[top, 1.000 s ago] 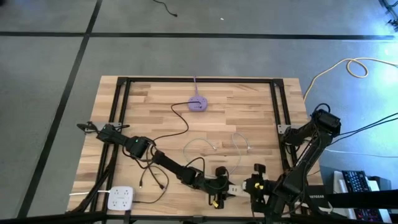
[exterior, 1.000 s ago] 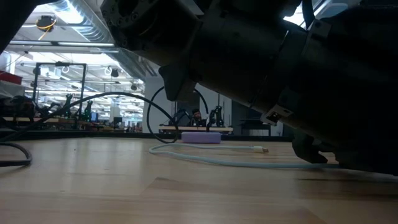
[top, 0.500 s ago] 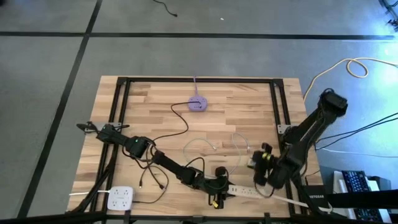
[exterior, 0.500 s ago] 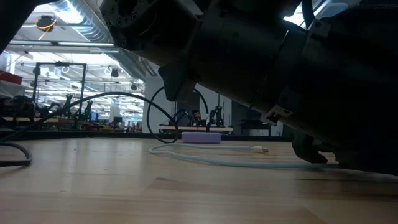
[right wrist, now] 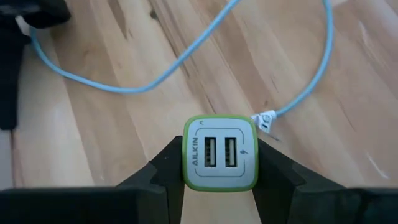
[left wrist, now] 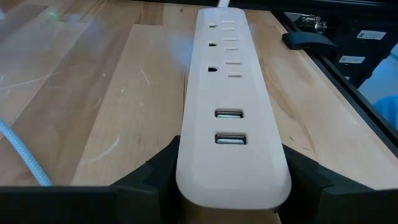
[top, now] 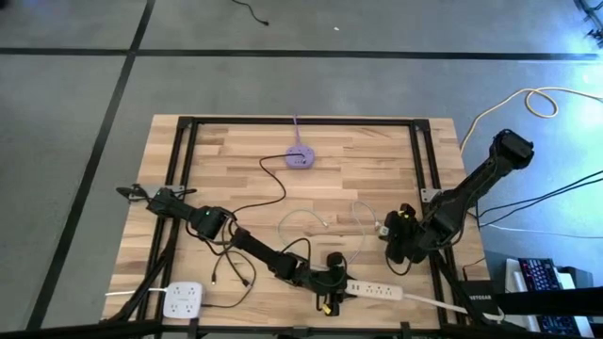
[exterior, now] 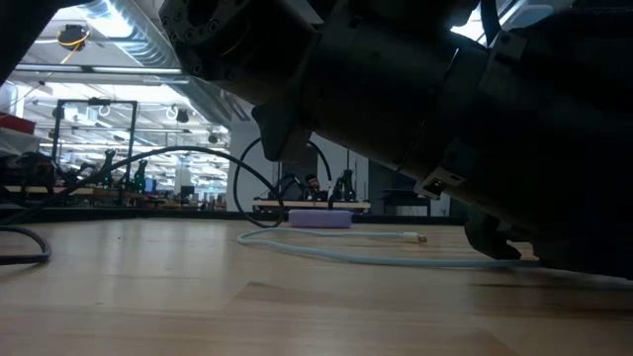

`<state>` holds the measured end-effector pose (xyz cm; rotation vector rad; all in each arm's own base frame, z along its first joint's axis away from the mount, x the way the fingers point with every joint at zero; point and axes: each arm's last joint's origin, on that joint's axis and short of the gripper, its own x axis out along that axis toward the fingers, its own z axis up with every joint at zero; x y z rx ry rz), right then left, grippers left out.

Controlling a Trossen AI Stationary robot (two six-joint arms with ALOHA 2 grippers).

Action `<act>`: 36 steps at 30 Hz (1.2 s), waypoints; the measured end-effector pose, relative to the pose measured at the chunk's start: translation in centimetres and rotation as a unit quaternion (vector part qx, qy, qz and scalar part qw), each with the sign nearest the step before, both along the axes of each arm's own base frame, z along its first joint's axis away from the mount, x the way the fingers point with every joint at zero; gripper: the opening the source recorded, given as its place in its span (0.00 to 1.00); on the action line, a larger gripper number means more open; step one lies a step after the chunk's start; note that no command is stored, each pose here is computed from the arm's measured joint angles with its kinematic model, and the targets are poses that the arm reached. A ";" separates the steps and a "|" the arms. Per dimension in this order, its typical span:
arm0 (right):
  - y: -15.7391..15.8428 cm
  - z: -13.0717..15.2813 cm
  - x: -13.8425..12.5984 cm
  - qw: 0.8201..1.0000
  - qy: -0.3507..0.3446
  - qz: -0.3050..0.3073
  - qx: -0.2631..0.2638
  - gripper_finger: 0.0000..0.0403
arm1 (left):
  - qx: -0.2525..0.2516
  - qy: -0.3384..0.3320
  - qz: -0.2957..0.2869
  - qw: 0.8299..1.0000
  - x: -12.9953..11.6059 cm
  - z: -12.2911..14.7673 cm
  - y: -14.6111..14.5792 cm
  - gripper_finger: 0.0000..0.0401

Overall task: Insert USB
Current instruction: Remove the green charger adapter from the light brown outlet extension, then remove the black usb cable from the white outlet extension

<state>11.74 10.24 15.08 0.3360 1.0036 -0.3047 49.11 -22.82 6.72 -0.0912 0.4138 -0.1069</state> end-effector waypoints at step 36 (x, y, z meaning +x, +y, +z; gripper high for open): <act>1.7 0.7 0.2 0.995 -0.080 0.058 0.006 0.33 | 0.038 -0.022 -0.001 0.999 0.0 0.1 -0.2 0.67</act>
